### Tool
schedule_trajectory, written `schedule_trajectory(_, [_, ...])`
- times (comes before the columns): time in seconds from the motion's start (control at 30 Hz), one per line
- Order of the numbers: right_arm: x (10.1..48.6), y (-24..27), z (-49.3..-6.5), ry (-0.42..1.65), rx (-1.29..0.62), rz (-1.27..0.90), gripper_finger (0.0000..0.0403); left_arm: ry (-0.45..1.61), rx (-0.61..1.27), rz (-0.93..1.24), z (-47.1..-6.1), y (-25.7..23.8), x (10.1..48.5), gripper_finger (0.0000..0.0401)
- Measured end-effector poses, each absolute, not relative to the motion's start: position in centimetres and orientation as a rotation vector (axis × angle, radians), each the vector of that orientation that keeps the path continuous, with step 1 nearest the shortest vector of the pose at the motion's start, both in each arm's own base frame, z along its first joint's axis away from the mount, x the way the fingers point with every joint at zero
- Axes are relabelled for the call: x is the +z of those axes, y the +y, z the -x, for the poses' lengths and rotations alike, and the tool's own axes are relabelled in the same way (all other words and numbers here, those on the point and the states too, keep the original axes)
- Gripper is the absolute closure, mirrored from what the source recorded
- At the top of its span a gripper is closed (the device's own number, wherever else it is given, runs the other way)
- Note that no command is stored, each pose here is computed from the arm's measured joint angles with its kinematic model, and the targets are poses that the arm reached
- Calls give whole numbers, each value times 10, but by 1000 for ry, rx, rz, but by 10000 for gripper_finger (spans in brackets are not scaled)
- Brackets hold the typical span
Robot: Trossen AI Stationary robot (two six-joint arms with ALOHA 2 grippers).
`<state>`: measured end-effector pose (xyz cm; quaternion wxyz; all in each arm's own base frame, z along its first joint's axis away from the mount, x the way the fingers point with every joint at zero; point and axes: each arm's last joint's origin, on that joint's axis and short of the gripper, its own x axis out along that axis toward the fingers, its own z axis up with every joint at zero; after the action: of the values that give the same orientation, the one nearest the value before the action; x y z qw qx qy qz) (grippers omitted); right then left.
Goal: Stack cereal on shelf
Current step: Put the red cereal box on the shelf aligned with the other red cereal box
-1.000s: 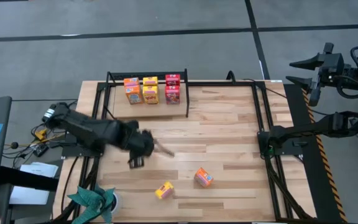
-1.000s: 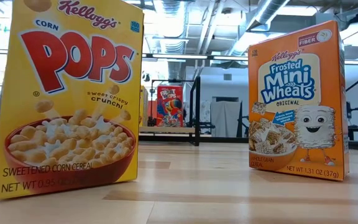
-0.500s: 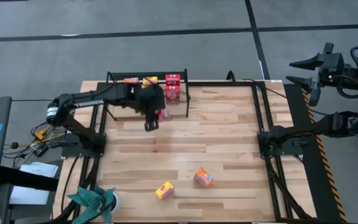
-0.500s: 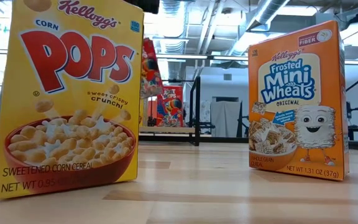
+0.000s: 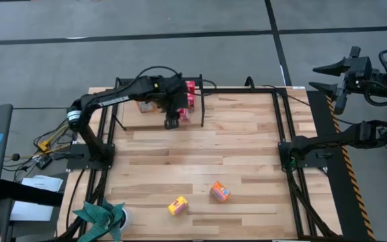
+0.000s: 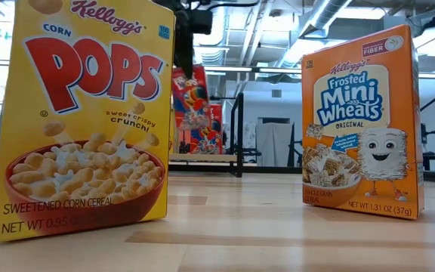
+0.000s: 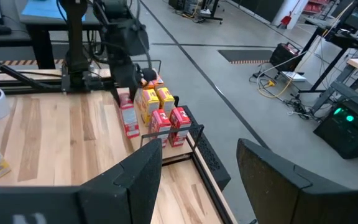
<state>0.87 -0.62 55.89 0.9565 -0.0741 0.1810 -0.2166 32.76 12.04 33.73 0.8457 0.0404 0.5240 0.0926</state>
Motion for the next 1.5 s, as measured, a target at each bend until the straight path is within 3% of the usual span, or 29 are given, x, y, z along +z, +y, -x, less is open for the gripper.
schedule_trajectory(0.53, [559,-6,-9,368,-439,151,171,1196,124,-148,-364,142,298,250])
schedule_trajectory(1.5, [559,-6,-9,370,-438,160,171,1186,190,-149,-361,155,299,250])
